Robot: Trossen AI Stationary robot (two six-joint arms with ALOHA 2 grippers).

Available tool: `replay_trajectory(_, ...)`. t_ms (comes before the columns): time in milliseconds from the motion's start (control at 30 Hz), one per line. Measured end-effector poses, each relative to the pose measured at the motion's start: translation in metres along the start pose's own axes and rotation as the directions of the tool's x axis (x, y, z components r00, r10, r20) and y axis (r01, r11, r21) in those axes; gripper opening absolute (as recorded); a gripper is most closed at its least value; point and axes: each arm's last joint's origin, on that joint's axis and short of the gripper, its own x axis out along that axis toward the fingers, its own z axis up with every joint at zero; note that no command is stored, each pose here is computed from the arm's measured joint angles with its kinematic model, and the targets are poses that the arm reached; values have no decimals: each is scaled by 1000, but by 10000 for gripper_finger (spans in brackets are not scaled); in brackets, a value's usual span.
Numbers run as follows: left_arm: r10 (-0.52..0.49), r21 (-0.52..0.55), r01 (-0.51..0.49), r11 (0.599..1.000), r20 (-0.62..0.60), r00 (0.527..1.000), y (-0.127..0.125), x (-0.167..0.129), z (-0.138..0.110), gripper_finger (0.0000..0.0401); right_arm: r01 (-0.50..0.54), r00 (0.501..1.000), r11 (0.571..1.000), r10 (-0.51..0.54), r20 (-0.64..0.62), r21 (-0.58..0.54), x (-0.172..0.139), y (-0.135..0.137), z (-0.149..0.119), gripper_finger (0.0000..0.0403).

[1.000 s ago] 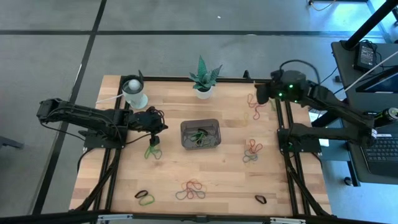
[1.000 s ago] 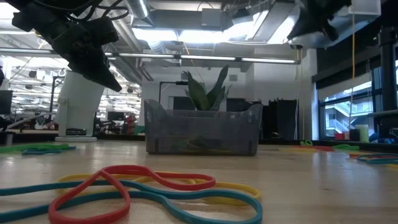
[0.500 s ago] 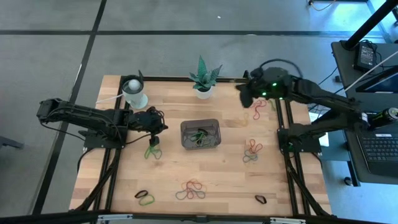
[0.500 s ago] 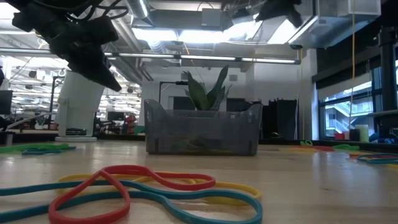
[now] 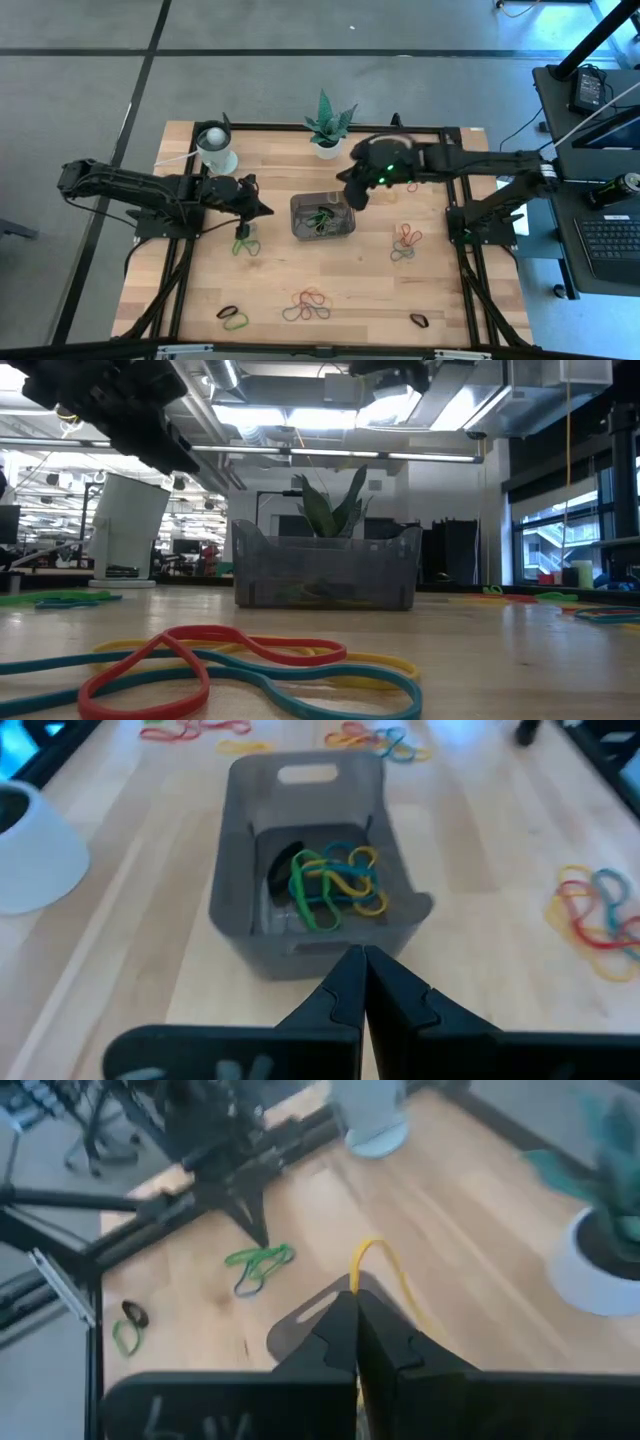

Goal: Pick and place rubber bands into bin
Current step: Put the yellow rubber band into the black bin

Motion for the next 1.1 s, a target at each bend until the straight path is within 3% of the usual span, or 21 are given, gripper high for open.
replay_trajectory(300,-75,48,71,996,85,994,-11,-17,5,2,41,988,999,-40,-152,3,61,21,-26,0)
replay_trajectory(533,-80,74,73,995,102,992,-16,-21,5,2,143,933,989,-143,-331,-25,103,17,-59,0)
replay_trajectory(900,-103,84,95,992,93,990,-20,-21,4,2,145,860,989,-139,-491,-27,143,13,-90,1)
replay_trajectory(1100,-105,84,99,992,74,992,-21,-21,2,2,162,844,986,-155,-513,-31,152,10,-98,30)
